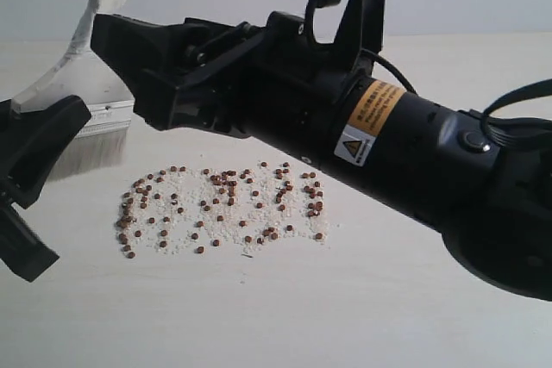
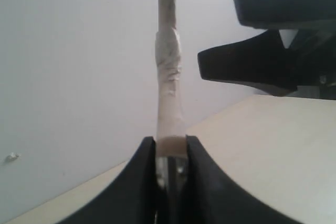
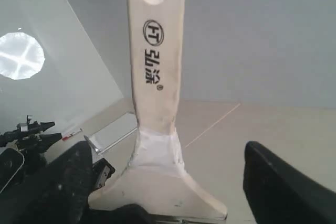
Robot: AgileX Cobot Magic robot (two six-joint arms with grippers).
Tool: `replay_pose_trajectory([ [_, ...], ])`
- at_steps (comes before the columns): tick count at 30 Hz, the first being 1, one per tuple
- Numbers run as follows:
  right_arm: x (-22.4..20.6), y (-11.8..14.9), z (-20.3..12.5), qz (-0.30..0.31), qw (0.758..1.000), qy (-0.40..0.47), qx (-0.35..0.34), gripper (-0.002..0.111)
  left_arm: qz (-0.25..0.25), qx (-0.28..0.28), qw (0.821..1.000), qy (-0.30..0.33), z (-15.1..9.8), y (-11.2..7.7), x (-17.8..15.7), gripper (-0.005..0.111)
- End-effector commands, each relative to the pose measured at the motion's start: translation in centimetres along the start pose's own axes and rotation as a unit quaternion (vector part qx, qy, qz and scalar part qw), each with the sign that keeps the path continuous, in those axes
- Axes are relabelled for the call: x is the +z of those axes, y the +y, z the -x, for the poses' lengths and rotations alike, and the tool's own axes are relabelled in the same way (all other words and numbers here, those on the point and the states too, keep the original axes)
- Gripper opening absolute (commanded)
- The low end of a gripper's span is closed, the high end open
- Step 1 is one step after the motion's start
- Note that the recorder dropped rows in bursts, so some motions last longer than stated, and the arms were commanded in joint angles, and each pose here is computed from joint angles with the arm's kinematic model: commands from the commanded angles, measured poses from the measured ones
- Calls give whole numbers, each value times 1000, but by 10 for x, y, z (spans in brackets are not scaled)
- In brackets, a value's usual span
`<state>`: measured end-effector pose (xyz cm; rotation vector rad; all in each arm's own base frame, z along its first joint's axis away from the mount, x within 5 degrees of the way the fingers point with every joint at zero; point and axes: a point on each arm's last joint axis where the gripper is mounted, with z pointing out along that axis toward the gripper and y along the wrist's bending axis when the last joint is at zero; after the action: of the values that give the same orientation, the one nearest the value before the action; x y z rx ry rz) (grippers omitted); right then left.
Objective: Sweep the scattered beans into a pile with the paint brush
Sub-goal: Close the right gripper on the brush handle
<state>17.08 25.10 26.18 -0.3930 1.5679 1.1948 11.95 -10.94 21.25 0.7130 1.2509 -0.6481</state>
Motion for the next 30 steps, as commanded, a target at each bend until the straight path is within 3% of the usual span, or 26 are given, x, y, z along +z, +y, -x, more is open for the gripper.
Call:
replay_pose_trajectory([
  [1, 12, 3, 3, 11, 1000, -9, 1, 74, 2, 0, 1000, -8, 1, 0, -1, 0],
  [13, 40, 2, -4, 17, 1000, 17, 14, 74, -8, 4, 1000, -7, 1, -2, -1, 0],
  [30, 46, -1, -7, 18, 1000, 12, 17, 74, -15, 7, 1000, -6, 1, -3, -1, 0],
])
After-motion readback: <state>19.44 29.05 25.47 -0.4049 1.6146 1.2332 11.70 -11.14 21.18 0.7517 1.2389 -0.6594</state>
